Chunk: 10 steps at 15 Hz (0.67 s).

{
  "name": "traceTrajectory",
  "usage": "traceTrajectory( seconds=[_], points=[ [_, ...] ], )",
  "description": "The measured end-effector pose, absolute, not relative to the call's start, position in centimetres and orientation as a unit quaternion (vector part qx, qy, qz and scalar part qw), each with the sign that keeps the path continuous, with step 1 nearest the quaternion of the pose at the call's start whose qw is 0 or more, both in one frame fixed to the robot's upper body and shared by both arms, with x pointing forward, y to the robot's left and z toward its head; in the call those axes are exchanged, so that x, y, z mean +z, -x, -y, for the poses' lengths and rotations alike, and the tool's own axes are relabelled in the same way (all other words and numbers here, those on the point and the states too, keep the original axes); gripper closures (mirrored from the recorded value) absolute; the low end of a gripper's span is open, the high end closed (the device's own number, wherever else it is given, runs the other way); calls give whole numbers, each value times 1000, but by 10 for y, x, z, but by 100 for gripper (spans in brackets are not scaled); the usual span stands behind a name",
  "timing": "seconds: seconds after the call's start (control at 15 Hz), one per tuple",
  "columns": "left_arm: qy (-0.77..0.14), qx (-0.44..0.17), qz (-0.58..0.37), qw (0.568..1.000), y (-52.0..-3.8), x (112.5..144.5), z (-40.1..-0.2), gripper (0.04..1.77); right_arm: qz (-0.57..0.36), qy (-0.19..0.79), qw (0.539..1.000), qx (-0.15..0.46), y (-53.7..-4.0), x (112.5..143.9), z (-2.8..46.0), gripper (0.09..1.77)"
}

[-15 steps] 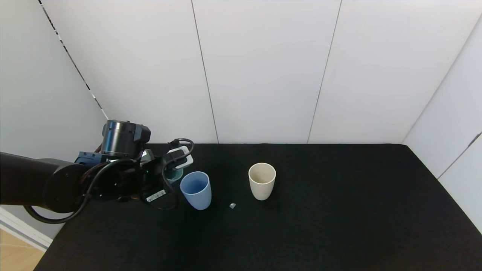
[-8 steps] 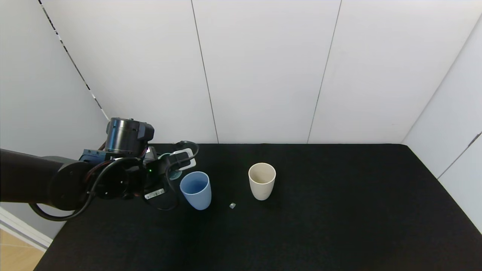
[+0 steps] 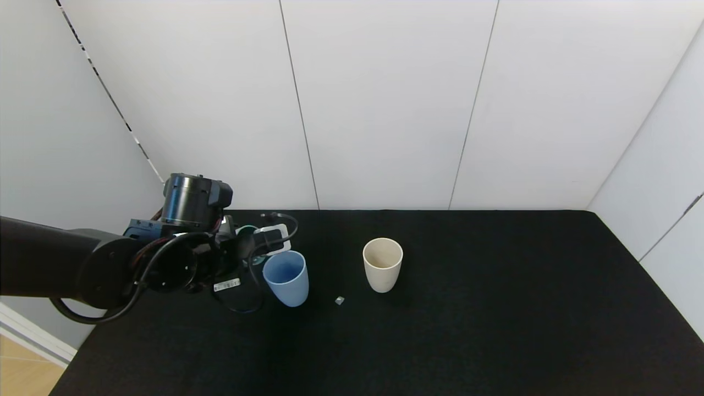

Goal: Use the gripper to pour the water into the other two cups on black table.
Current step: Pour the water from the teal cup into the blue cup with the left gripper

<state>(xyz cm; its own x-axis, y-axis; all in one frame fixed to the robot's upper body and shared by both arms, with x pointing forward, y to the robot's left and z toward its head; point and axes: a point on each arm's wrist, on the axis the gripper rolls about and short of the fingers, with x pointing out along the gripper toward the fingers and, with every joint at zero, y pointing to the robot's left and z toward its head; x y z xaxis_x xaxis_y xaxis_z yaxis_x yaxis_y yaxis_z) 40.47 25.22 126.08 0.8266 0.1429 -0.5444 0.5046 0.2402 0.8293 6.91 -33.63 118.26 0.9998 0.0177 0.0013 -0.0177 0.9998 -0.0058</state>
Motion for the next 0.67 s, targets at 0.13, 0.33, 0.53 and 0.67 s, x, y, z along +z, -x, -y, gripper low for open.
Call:
traceTrajectory(
  seconds=[0.13, 0.33, 0.53, 0.67],
  points=[
    [-618, -124, -266, 730, -405, 1261, -252, 65, 1, 3, 1000, 9, -69, 1183, 336, 15],
    [-638, -120, -263, 714, -405, 1262, -252, 65, 1, 3, 1000, 9, -69, 1183, 336, 15],
    [-644, -121, -262, 708, -405, 1263, -249, 65, 0, 3, 1000, 9, -69, 1183, 336, 15],
    [-645, -122, -260, 708, -404, 1264, -246, 65, 0, 3, 1000, 9, -69, 1183, 336, 15]
  ],
)
